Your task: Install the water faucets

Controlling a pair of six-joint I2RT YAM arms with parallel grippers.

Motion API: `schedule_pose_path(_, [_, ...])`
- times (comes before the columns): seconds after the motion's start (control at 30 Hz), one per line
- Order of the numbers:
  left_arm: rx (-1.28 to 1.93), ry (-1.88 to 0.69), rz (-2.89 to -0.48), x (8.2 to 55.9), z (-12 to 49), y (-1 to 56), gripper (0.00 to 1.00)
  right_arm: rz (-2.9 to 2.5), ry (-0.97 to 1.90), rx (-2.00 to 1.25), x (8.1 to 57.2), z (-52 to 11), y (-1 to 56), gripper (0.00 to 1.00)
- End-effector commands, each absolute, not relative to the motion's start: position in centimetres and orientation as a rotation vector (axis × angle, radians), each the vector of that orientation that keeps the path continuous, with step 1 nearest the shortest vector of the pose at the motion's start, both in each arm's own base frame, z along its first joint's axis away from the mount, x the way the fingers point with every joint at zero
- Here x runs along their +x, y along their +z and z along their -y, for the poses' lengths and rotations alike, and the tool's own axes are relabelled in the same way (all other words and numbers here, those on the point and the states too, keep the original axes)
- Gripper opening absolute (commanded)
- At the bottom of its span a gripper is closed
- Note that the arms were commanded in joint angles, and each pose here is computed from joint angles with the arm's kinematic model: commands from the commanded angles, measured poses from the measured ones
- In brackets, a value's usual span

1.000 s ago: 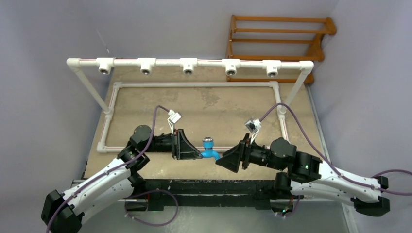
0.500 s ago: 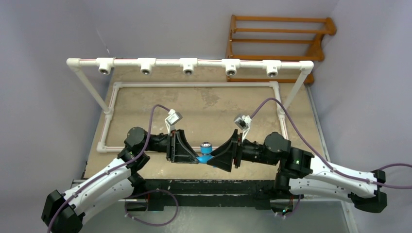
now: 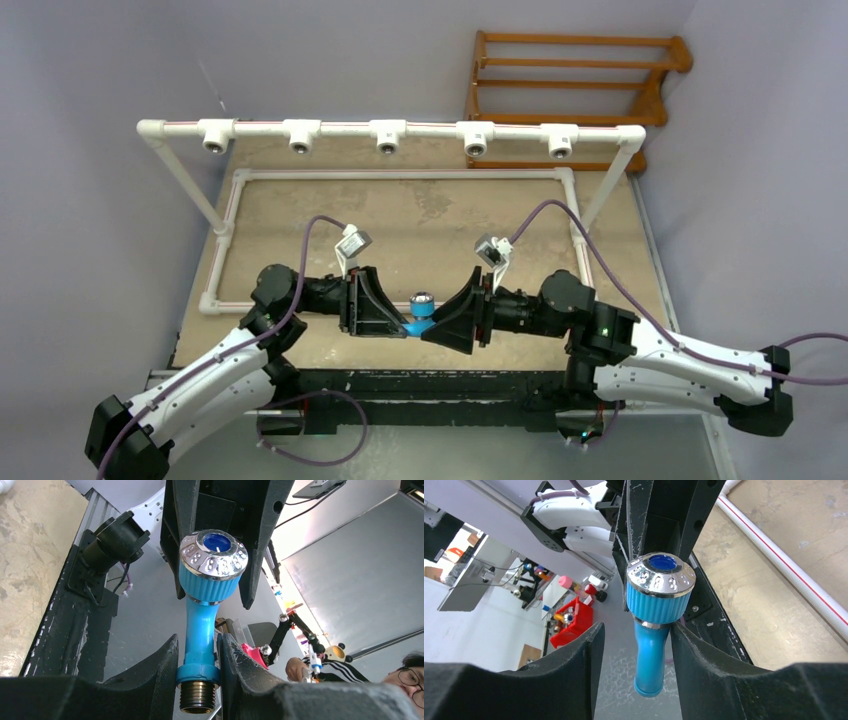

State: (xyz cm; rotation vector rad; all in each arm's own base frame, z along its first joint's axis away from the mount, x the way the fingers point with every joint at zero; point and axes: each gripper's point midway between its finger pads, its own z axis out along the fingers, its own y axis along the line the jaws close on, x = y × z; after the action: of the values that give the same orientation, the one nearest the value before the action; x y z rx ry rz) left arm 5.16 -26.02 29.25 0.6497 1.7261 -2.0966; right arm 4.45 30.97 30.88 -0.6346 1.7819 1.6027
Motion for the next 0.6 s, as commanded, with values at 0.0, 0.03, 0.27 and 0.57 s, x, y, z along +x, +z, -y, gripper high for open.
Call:
schedule_pose_path(0.0, [0.656, -2.089, -1.636, 5.28, 25.81, 30.74, 0.00, -1.717, 1.623, -0.656, 4.29, -31.15, 32.09, 0.53])
schedule_pose_path(0.03, [0.657, -2.088, -1.632, 5.28, 25.81, 30.82, 0.00, -1.722, 1.618, -0.654, 4.35, -31.18, 31.96, 0.52])
schedule_pose_path(0.27, [0.665, -2.088, -1.605, 5.25, 25.76, 31.20, 0.00, -1.740, 1.604, -0.655, 4.61, -31.65, 31.42, 0.49])
schedule_pose_path(0.57, [0.672, -2.091, -1.593, 5.17, 25.73, 31.19, 0.00, -1.727, 1.605, -0.653, 4.70, -31.73, 31.84, 0.38])
